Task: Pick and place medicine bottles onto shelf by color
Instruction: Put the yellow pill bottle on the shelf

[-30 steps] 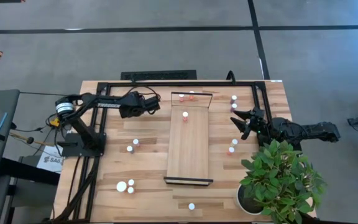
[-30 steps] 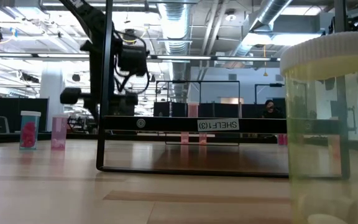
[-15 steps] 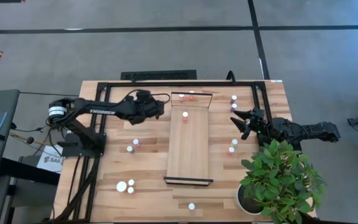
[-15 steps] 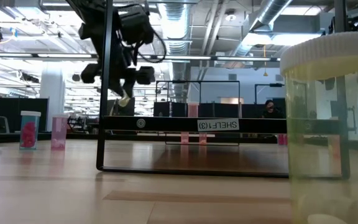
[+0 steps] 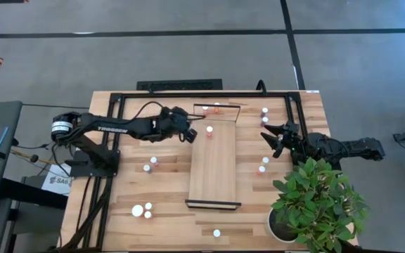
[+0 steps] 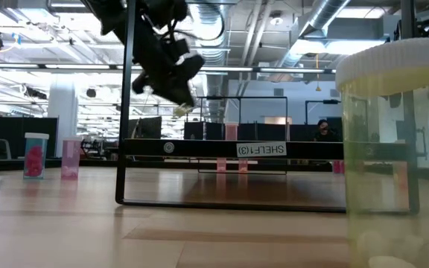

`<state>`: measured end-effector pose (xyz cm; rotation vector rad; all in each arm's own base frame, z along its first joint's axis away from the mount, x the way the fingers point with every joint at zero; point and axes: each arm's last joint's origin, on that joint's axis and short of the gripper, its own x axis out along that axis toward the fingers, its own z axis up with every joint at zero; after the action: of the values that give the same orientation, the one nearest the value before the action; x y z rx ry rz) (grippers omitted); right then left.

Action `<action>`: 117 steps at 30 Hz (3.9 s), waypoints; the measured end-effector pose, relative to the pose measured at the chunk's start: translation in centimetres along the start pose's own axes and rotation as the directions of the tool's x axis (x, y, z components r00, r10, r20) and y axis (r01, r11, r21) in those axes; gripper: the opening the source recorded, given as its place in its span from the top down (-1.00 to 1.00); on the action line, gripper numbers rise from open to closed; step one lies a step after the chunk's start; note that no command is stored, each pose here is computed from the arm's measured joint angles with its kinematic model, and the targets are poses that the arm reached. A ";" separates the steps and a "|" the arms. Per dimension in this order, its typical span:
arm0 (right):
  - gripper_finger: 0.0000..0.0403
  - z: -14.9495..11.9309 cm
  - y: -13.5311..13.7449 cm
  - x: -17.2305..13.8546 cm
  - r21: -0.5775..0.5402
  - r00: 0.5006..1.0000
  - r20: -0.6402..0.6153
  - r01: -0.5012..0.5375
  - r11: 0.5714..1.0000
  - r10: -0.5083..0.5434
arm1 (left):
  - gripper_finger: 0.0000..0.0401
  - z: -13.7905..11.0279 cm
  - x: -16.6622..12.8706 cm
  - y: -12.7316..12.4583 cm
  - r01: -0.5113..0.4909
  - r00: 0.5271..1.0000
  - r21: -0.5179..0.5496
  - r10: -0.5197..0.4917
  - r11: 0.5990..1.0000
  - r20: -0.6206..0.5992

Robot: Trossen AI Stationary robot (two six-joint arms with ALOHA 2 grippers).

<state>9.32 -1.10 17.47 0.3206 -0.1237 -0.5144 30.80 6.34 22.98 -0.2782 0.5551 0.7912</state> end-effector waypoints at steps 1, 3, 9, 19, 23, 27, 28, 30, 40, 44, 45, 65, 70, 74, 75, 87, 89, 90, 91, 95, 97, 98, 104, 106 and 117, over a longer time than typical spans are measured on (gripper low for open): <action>-0.24 0.0 0.0 0.0 0.000 1.000 0.000 0.000 1.000 0.000 | 0.65 0.1 -0.1 -0.4 0.048 0.999 0.001 -0.048 0.999 0.009; -0.24 0.0 0.0 0.0 0.000 1.000 0.000 0.000 1.000 0.000 | 0.65 0.3 -0.4 -1.2 0.132 0.991 0.010 -0.132 0.991 0.032; -0.24 0.0 0.0 0.0 0.000 1.000 0.000 0.000 1.000 0.000 | 0.65 0.5 -2.4 -4.4 0.310 0.938 0.061 -0.316 0.949 0.145; -0.24 0.0 0.0 0.0 0.000 1.000 0.000 0.000 1.000 0.000 | 0.65 -0.6 -3.7 -8.1 0.385 0.850 0.135 -0.408 0.913 0.334; -0.24 0.0 0.0 0.0 -0.001 1.000 -0.001 0.000 1.000 0.000 | 0.65 -2.7 -2.3 -7.5 0.442 0.751 0.171 -0.467 0.881 0.467; -0.24 0.0 0.0 0.0 0.000 1.000 0.000 0.000 1.000 0.000 | 0.65 -5.2 -1.1 -5.9 0.458 0.685 0.203 -0.489 0.866 0.541; -0.24 0.0 0.0 0.0 0.000 1.000 0.000 0.000 1.000 0.000 | 0.64 -5.7 -0.7 -5.5 0.470 0.668 0.210 -0.502 0.857 0.549; -0.24 0.0 0.0 0.0 0.001 1.000 0.001 0.000 1.000 0.000 | 0.63 -7.1 0.0 -4.5 0.487 0.652 0.219 -0.519 0.845 0.553; -0.24 0.0 0.0 0.0 0.001 1.000 0.001 0.000 1.000 0.000 | 0.62 -9.4 3.8 -0.1 0.522 0.603 0.272 -0.575 0.808 0.552; -0.24 0.0 0.0 0.0 0.000 1.000 0.001 0.000 1.000 0.000 | 0.62 -9.5 5.5 1.6 0.549 0.602 0.303 -0.620 0.779 0.503; -0.24 0.0 0.0 0.0 0.001 1.000 0.001 0.000 1.000 0.000 | 0.62 -9.3 5.7 2.0 0.554 0.595 0.310 -0.628 0.773 0.501; -0.24 0.0 0.0 0.0 0.001 1.000 0.001 0.000 1.000 0.000 | 0.62 -9.7 9.6 6.4 0.588 0.581 0.406 -0.715 0.699 0.389; -0.24 0.0 0.0 0.0 0.001 1.000 0.001 0.000 1.000 0.000 | 0.62 -9.7 10.2 6.7 0.574 0.593 0.411 -0.706 0.708 0.388; -0.24 0.0 0.0 0.0 0.001 1.000 0.001 0.000 1.000 0.000 | 0.62 -9.5 10.3 6.9 0.543 0.604 0.425 -0.688 0.724 0.402; -0.24 0.0 0.0 0.0 0.001 1.000 0.001 0.000 1.000 0.000 | 0.62 -9.5 10.3 7.0 0.537 0.609 0.421 -0.682 0.731 0.405; -0.24 0.0 0.0 0.0 0.000 1.000 0.001 0.000 1.000 0.000 | 0.62 -9.8 10.6 7.2 0.507 0.652 0.419 -0.653 0.753 0.385; -0.24 0.0 0.0 0.0 0.001 1.000 0.001 0.000 1.000 0.000 | 0.62 -9.8 10.6 7.2 0.504 0.654 0.422 -0.652 0.754 0.384; -0.24 0.0 0.0 0.0 0.000 1.000 0.001 0.000 1.000 0.000 | 0.62 -9.8 10.6 7.2 0.500 0.654 0.427 -0.652 0.753 0.384; -0.24 0.0 0.0 0.0 0.001 1.000 0.001 0.000 1.000 0.000 | 0.62 -9.8 10.6 7.2 0.497 0.654 0.429 -0.651 0.754 0.385; -0.24 0.0 0.0 0.0 0.001 1.000 0.001 0.000 1.000 0.000 | 0.62 -9.8 10.6 7.2 0.490 0.659 0.429 -0.645 0.759 0.387; -0.24 0.0 0.0 0.0 0.001 1.000 0.001 0.000 1.000 0.000 | 0.62 -9.7 10.7 7.2 0.483 0.662 0.430 -0.639 0.763 0.391; -0.24 0.0 0.0 0.0 0.000 1.000 0.001 0.000 1.000 0.000 | 0.62 -9.6 10.7 7.1 0.483 0.661 0.430 -0.639 0.763 0.393; -0.24 0.0 0.0 0.0 0.001 1.000 0.001 0.000 1.000 0.000 | 0.61 -9.3 11.7 6.8 0.499 0.630 0.419 -0.650 0.758 0.425; -0.24 0.0 0.0 0.0 0.001 1.000 0.001 0.000 1.000 0.000 | 0.61 -9.6 12.3 6.7 0.525 0.630 0.393 -0.655 0.755 0.417; -0.24 0.0 0.0 0.0 0.000 1.000 0.001 0.000 1.000 0.000 | 0.61 -9.5 13.1 6.6 0.544 0.614 0.396 -0.673 0.740 0.414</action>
<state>9.32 -1.10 17.48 0.3207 -0.1249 -0.5143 29.97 14.45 7.55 -0.0053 -0.0140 0.0890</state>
